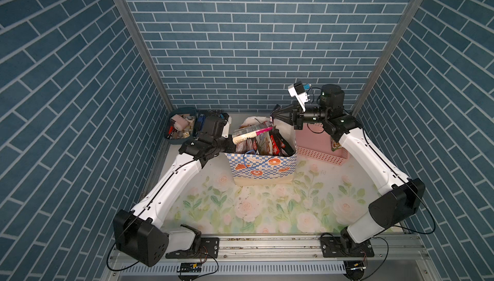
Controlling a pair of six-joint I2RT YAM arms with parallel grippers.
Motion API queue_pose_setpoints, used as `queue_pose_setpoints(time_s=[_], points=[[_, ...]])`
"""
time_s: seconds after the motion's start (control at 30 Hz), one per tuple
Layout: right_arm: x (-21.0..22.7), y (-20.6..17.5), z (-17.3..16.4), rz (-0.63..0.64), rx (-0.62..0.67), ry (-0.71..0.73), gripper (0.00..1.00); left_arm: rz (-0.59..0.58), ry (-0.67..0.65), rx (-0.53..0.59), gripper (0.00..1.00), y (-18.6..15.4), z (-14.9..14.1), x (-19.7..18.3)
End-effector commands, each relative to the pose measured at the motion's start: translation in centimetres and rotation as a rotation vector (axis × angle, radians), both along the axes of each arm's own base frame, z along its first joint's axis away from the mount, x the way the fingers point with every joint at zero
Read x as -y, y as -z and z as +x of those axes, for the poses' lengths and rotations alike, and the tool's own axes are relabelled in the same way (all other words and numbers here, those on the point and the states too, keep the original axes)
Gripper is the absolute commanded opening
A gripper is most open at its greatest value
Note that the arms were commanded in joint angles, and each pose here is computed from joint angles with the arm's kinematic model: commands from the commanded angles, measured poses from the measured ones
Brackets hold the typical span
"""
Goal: Place the condiment packets inside the bag
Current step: Place the condiment packet in the paper bag.
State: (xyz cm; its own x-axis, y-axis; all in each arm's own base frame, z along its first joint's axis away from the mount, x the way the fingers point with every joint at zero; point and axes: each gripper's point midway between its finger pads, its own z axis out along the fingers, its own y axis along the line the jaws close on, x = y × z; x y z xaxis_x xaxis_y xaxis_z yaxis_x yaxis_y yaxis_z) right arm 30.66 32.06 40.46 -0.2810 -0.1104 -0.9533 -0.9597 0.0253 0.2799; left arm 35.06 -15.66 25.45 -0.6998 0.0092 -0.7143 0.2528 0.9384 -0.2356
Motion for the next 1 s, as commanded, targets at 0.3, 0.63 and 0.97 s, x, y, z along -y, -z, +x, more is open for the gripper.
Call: queue_pose_setpoints(time_s=[0.3, 0.63, 0.97], points=[[4.9, -0.3, 0.6, 0.000, 0.022, 0.134, 0.00, -0.018, -0.016, 0.052, 0.00, -2.1, 0.6, -0.2], [-2.9, -1.4, -2.6, -0.096, 0.170, 0.088, 0.00, -0.032, -0.007, 0.048, 0.00, -2.3, 0.6, 0.1], [-4.7, 3.8, -1.9, -0.211, 0.264, 0.246, 0.00, -0.039, 0.000, 0.051, 0.00, -2.5, 0.6, 0.3]])
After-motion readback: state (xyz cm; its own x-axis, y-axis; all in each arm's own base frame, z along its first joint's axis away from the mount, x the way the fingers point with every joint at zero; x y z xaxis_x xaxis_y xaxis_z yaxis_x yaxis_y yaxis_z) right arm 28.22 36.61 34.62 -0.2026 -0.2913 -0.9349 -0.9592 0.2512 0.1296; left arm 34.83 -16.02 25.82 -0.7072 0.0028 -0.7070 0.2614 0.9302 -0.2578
